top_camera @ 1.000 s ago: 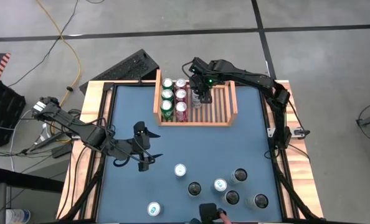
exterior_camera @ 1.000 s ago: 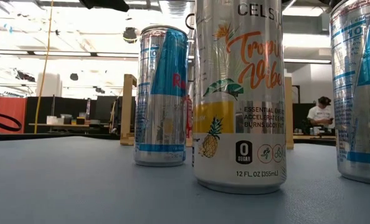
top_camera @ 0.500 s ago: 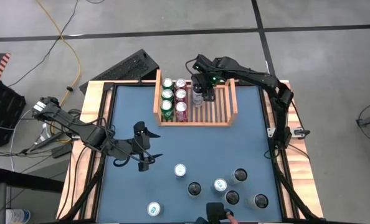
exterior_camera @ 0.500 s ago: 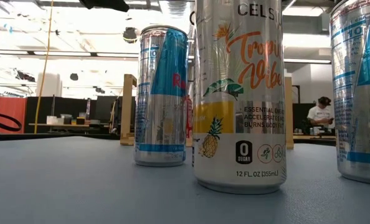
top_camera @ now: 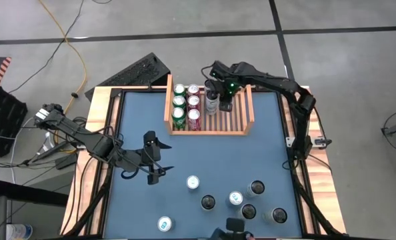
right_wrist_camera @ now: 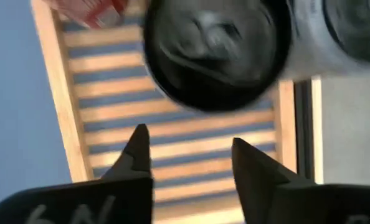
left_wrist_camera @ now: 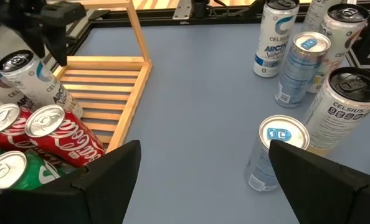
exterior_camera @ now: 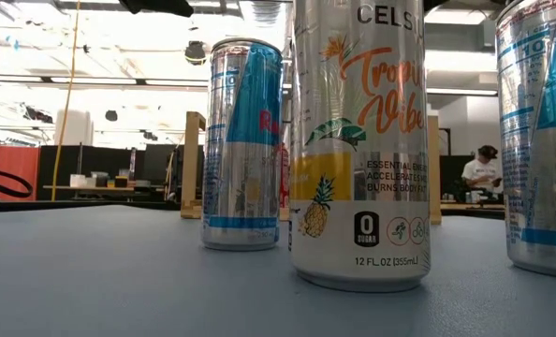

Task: Place canned beverage on shelf
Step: Put the bottom right white and blue can aligned with the white and blue soda on the shelf

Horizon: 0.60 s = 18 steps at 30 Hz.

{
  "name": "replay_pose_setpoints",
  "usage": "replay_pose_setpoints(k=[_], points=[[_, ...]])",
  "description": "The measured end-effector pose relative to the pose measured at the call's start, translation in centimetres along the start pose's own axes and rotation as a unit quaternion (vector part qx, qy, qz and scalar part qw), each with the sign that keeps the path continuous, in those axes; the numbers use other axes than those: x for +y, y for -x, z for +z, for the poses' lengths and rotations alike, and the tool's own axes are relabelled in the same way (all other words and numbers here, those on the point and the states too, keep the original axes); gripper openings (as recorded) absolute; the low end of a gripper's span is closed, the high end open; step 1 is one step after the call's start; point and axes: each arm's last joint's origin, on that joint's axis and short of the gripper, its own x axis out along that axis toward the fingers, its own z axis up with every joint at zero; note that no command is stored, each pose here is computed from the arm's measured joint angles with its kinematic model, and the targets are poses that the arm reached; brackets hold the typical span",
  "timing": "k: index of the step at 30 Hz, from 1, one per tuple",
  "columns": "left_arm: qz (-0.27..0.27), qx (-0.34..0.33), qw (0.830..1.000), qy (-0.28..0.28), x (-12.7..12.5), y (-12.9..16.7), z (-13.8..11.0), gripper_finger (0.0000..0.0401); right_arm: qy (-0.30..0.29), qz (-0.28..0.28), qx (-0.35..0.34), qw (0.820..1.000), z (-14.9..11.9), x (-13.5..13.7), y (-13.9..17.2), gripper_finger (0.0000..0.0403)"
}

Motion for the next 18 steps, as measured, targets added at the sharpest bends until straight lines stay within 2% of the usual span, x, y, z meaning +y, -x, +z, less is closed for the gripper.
replay_pose_setpoints(k=[5, 11, 18], points=[[0.000, 0.000, 1.000, 0.000, 0.0, 0.0, 0.0, 0.0341, 0.017, 0.002, -0.009, 1.000, 0.4, 0.9, -0.8, 0.0101], [0.000, 0.000, 1.000, 0.000, 0.0, 0.0, 0.0, 0.0341, 0.034, -0.010, -0.044, 0.998, 1.4, 1.4, -0.7, 0.0098], [-0.005, 0.001, 1.000, 0.001, 0.0, 0.0, 0.0, 0.0341, 0.033, -0.014, -0.041, 0.999, 1.3, 1.3, -0.7, 0.0098]])
